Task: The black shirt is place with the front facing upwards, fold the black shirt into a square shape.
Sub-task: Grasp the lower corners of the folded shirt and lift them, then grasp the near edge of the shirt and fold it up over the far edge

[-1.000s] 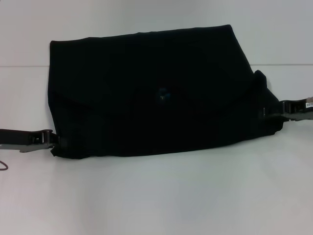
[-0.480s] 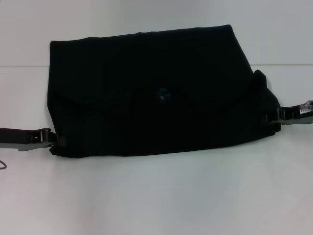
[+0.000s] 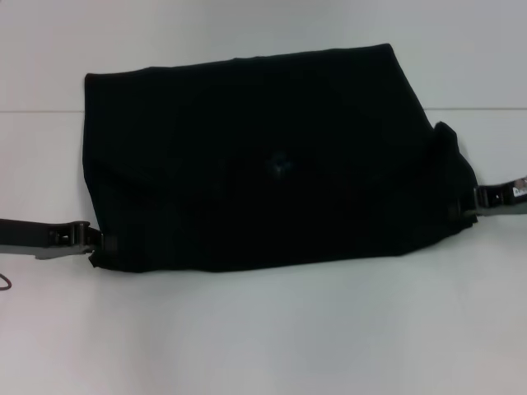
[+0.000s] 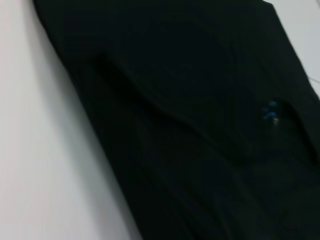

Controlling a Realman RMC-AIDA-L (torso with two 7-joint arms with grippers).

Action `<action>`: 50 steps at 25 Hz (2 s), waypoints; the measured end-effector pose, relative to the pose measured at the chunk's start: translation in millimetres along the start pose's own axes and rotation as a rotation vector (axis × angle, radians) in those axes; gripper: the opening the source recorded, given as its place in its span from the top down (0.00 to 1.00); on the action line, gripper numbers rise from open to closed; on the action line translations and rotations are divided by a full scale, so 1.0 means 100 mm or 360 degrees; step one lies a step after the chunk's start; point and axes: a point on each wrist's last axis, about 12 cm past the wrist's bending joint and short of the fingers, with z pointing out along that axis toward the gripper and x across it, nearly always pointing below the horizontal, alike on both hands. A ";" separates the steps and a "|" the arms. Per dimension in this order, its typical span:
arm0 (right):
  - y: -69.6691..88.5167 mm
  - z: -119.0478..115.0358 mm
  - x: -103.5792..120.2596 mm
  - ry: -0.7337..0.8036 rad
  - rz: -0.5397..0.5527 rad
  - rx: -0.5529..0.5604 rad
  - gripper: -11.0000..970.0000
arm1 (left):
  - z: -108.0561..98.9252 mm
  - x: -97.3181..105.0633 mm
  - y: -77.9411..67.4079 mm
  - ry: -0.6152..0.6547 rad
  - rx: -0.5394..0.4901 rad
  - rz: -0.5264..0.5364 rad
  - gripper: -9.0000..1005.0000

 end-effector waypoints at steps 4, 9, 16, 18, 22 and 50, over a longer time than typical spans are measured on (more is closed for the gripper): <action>-0.03 -0.21 0.16 0.0178 -0.0068 -0.0104 0.86 | -0.11 0.06 -0.11 0.0175 0.0160 0.0033 0.96; -0.07 -0.36 0.56 0.0490 -0.0185 -0.0263 0.86 | -0.26 0.24 -0.20 0.0493 0.0297 0.0047 0.96; -0.03 -0.34 1.01 0.0755 -0.0311 -0.0458 0.86 | -0.30 0.54 -0.19 0.0835 0.0314 0.0006 0.96; -0.04 -0.33 1.02 0.0746 -0.0303 -0.0462 0.86 | -0.32 0.51 -0.19 0.0809 0.0320 0.0002 0.96; -0.08 -0.40 0.80 0.0543 -0.0231 -0.0462 0.86 | -0.37 0.27 -0.21 0.0561 0.0348 0.0004 0.96; -0.13 -0.09 -0.10 -0.0830 0.0436 -0.0412 0.87 | -0.08 -0.48 0.01 -0.0789 0.0111 -0.0304 0.96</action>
